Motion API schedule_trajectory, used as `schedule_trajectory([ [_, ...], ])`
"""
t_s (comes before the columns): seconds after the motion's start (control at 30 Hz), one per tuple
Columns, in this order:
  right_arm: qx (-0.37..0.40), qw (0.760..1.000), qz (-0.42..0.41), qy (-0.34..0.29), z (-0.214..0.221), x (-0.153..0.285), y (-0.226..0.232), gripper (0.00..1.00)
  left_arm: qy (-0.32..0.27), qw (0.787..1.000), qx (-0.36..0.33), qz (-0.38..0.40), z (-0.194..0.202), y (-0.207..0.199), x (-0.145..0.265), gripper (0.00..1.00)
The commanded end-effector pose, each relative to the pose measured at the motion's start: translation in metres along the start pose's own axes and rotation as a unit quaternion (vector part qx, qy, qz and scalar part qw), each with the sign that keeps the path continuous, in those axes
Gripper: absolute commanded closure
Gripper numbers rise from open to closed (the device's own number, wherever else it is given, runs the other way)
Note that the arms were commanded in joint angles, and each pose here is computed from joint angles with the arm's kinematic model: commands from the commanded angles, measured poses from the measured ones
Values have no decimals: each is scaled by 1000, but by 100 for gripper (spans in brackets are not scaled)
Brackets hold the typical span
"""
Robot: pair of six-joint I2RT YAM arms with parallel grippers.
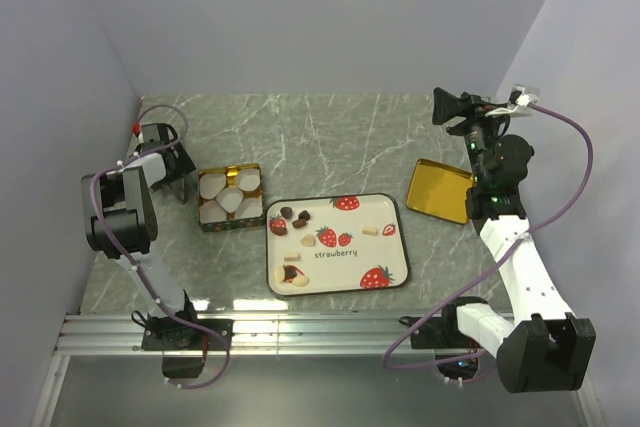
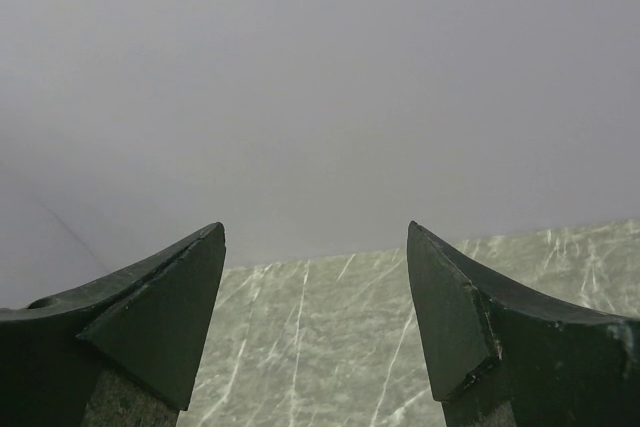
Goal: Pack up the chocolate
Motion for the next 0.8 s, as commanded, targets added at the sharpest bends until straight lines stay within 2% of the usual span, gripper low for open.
schedule_trajectory([
  [0.0, 2, 1000, -9, -29, -11, 3, 5, 20, -24, 1000, -3, 15, -16, -8, -2, 12],
  [0.17, 0, 1000, -13, -27, -10, 2, 6, 20, -25, 1000, -14, 12, -19, -10, -9, 16],
  [0.27, 2, 1000, -11, -27, -10, 2, 5, 21, -23, 999, -24, 4, -17, -7, -12, 21],
  [0.4, 2, 1000, -11, -25, -9, 1, 4, 21, -28, 999, -29, 6, -18, -7, -10, 40],
  [0.53, 2, 1000, -11, -24, -8, 0, 4, 21, -36, 999, -31, 10, -19, -5, -5, 52],
  [0.77, 2, 1000, -12, -21, -5, -2, 4, 21, -47, 998, -30, 12, -20, -3, 7, 57],
])
Point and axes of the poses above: each gripper's point midway between its finger pads, its own x axis back along the fingers, its own y axis along the line the jaws close on, z = x × y, the point moved 7 cm from there along x, back along the fingers, and after that the axes turned 9 degrees about x, right-handed, at the moved point
